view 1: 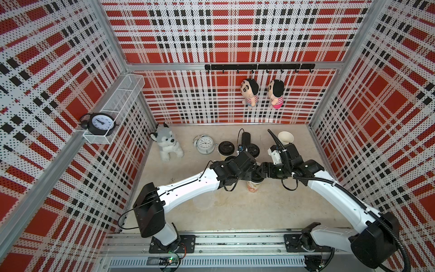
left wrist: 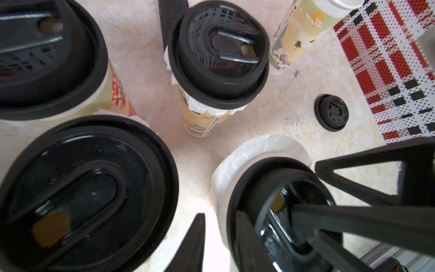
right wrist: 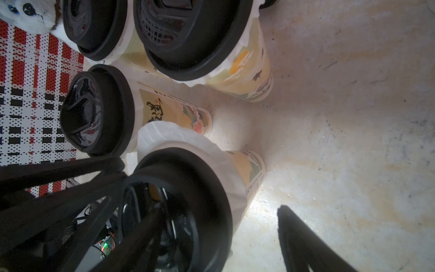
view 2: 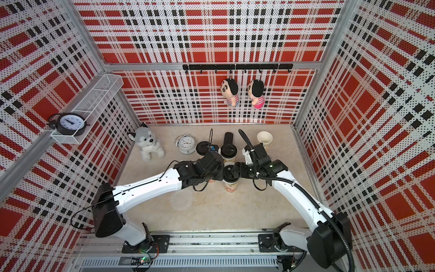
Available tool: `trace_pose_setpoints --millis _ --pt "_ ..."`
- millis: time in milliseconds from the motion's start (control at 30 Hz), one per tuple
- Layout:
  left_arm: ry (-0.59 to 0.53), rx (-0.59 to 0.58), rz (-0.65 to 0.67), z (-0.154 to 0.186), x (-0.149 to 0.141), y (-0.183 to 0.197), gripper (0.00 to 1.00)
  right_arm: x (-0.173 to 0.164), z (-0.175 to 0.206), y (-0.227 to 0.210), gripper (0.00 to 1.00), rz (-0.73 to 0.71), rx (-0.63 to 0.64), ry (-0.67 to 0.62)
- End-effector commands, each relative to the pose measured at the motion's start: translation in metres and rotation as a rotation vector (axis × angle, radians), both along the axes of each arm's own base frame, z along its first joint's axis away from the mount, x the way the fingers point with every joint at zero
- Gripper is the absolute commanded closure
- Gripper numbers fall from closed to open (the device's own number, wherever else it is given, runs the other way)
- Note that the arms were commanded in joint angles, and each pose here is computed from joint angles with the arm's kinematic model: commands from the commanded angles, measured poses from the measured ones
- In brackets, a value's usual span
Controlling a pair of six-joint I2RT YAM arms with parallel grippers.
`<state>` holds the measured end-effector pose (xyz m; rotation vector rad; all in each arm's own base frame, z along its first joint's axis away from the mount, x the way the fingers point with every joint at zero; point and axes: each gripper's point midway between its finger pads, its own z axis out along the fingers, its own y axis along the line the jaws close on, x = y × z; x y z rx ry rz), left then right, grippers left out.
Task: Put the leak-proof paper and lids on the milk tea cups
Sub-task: Secure the cup lid on the cup.
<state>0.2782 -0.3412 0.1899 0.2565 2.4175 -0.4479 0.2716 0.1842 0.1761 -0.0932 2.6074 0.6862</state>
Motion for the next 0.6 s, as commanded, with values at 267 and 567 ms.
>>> trace_pose_setpoints --millis 267,567 --pt "0.061 0.048 -0.013 -0.037 -0.019 0.005 0.75 -0.037 -0.058 -0.03 0.21 -0.005 -0.207 0.197" --pt "0.112 0.065 -0.002 -0.074 -0.047 0.007 0.77 -0.04 -0.062 -0.035 0.21 -0.025 -0.219 0.204"
